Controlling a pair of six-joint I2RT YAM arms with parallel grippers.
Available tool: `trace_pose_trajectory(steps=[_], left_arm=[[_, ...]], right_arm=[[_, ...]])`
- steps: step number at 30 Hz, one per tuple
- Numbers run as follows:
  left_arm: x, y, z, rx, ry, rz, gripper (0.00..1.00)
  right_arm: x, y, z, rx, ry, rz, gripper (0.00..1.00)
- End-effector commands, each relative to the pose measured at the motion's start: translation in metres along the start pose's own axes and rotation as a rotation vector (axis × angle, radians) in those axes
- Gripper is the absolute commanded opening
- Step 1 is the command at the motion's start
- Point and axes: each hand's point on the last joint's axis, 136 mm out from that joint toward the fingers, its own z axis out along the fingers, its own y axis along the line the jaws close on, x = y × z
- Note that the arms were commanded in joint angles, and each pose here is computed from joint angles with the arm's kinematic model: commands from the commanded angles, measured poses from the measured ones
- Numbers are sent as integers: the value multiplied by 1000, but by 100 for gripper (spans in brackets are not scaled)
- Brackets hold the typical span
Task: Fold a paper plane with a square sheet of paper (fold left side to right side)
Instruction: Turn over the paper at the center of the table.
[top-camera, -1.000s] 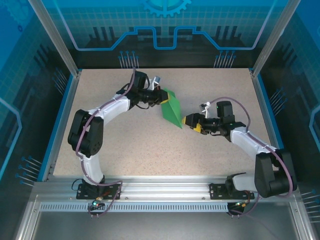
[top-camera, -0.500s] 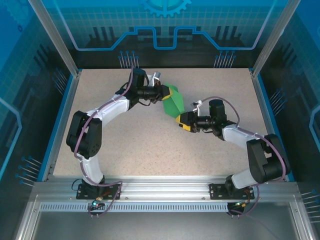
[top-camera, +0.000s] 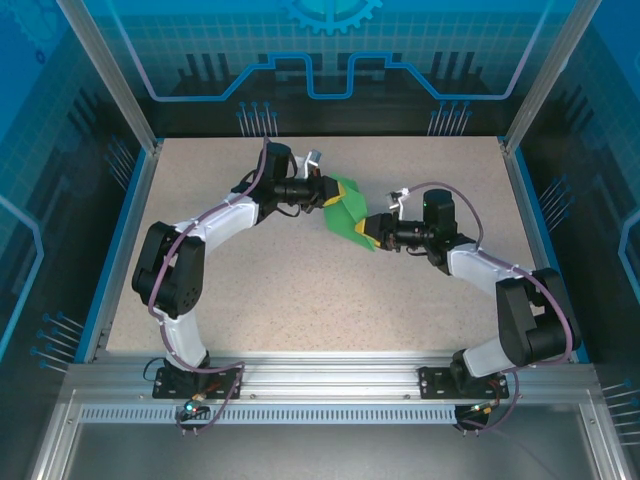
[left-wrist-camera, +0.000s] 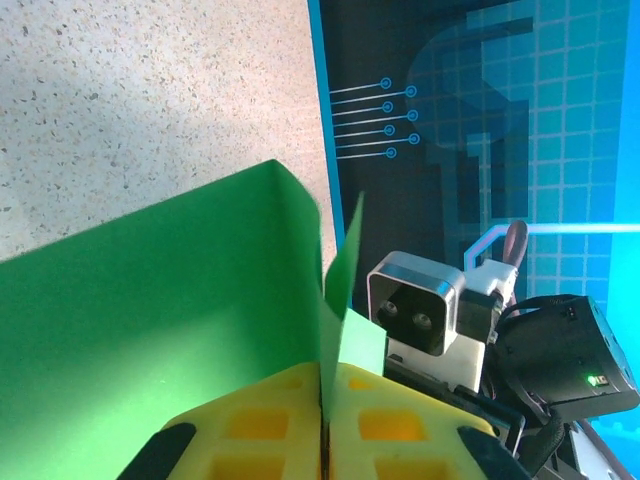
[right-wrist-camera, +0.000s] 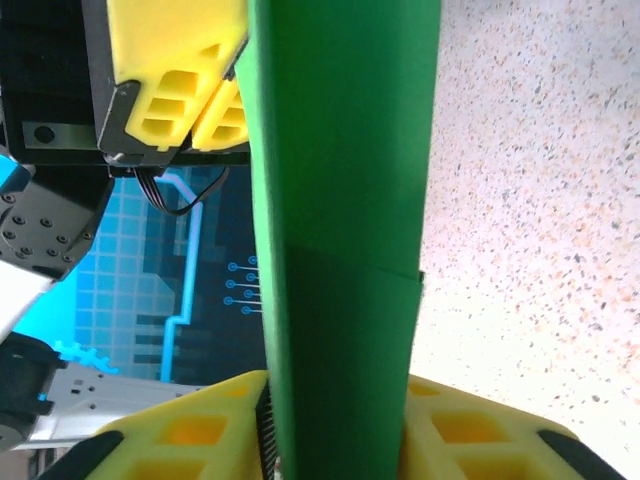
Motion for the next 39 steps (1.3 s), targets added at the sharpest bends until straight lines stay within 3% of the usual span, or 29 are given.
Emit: trace_pose_trajectory(steps=[1,5,9,15,21,28,34,39], left_arm=[[10,-22,-7,49,22,64,15],[12,-20,-14,11,16,105,30],[11,-15,-32,-66,-32,155,56],[7,-15,-78,-190,-169,239,74],[3,-23,-140,-364,-410,334,86],[7,-25,-220,-545,-708,359,98],[18,-28,-257,-612,-821,361,99],[21,-30,-263,-618,-838,363,99]], right_arm=[[-10,11,-6,2,-27,-48,24],[-7,9,-8,25,-22,-70,12],[0,2,-13,100,-1,-83,8],[5,-3,-27,377,34,-247,7],[-1,-9,-48,824,83,-522,6],[-34,-5,-73,1337,105,-830,6],[-50,-17,-65,1663,256,-1041,7],[-47,-32,-39,1795,399,-1187,7]])
